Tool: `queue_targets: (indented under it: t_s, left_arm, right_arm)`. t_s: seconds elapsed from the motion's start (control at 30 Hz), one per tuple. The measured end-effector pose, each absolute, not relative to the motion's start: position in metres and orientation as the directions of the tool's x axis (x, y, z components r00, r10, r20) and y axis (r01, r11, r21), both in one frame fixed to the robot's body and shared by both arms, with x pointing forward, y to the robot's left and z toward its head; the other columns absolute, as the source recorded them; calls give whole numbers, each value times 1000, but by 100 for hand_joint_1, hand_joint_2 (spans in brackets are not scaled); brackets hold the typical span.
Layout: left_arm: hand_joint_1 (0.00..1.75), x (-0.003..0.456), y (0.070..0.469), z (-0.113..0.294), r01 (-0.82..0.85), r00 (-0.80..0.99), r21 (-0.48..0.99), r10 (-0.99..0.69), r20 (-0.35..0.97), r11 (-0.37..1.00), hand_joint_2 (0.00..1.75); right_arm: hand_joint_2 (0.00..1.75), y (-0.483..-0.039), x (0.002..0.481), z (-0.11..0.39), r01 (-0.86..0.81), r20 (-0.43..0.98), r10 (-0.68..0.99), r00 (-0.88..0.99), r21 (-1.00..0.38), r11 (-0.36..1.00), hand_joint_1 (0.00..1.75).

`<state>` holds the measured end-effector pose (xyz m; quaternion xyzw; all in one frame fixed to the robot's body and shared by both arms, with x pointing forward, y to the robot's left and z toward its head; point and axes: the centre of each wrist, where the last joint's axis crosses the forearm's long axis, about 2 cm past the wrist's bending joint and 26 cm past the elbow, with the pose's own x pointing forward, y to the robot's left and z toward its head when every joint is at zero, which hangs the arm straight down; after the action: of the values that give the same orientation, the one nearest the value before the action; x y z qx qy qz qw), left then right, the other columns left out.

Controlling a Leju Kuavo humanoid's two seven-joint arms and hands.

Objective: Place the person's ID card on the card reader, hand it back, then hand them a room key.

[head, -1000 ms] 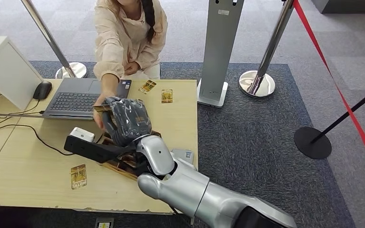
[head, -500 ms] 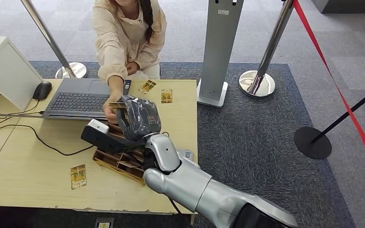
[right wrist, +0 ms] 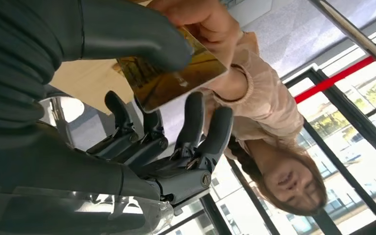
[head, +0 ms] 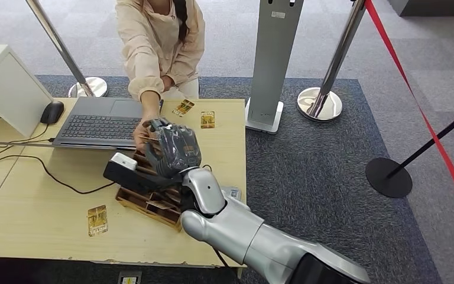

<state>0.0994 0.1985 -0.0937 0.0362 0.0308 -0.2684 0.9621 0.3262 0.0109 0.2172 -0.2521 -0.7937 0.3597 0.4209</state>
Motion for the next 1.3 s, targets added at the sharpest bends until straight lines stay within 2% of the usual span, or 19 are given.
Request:
queue_targets:
  t_s: [0.2,0.5,0.83,1.3]
  left_arm:
    - [0,99,199,-94,512,858,53,-507,-77,858,175]
    - [0,98,199,-94,502,864,49,-498,-68,863,175]
    - [0,93,209,-97,489,872,25,-488,-35,872,175]
    - [0,92,211,-98,479,878,25,-478,-32,877,175]
  right_arm:
    - [175,11,309,229,145,463,673,-577,-753,642,0]
    - [175,3,286,242,140,502,593,-630,-677,722,0]
    - [175,-20,254,237,98,562,535,-630,-626,773,0]
    - [175,-42,228,214,-46,670,455,-587,-588,808,0]
